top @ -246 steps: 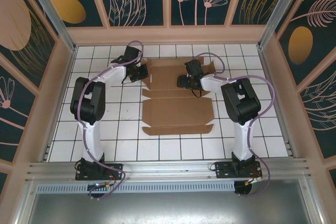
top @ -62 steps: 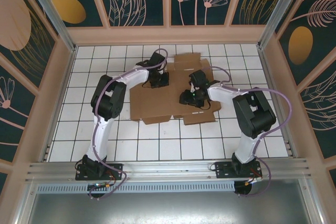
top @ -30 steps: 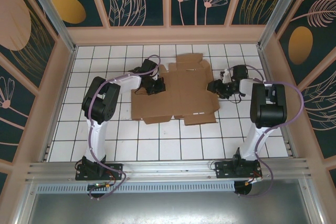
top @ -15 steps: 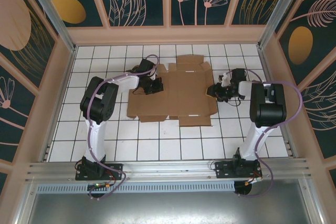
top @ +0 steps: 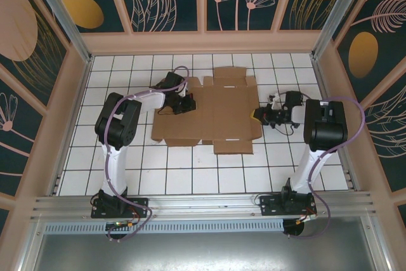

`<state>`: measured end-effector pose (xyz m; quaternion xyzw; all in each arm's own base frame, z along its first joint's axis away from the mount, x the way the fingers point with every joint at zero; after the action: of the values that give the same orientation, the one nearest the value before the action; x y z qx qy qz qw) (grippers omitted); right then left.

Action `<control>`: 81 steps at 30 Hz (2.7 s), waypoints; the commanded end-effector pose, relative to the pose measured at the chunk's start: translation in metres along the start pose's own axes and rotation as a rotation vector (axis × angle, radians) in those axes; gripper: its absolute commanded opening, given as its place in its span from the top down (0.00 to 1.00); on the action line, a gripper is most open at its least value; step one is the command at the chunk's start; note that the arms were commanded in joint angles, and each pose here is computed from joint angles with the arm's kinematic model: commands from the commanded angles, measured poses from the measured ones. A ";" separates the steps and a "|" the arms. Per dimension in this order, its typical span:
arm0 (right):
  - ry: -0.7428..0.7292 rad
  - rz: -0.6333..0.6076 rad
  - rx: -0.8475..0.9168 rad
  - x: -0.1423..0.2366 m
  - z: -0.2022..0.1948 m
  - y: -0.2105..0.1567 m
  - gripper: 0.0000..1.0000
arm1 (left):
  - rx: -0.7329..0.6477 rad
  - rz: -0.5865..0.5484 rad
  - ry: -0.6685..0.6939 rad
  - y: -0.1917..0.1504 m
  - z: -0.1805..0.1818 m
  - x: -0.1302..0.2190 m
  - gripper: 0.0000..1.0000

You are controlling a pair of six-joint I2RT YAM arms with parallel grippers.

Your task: Fold the paper box

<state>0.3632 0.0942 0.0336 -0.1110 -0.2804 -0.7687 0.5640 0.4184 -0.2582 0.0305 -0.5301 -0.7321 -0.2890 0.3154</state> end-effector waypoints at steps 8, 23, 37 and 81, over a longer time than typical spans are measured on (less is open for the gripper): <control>0.143 0.122 -0.129 -0.023 0.018 -0.035 0.84 | 0.082 0.168 0.112 -0.048 0.053 -0.024 1.00; 0.067 0.133 0.012 -0.036 0.036 -0.020 0.80 | 0.108 0.181 0.070 -0.056 0.051 -0.022 1.00; 0.249 0.110 -0.001 -0.013 0.080 -0.019 0.85 | 0.093 0.164 0.098 -0.062 0.056 -0.010 1.00; -0.806 0.314 0.512 0.004 0.146 0.031 0.82 | 0.104 0.158 -0.255 -0.103 -0.063 -0.018 1.00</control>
<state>0.3737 0.1706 0.1731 -0.2613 -0.6159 -0.5252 0.5259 0.3297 -0.3266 0.0352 -0.5867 -0.7322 -0.1772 0.2972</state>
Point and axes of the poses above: each hand's point on the last joint's axis, 136 mm out from that joint toward the fingers, its own x axis back along the fingers, its own z axis along the line the jaws close on, y = z × x, the point moved 2 cm from there along x, back along the fingers, and after that the axes turned 13 degrees about x, right-handed, at the moved point
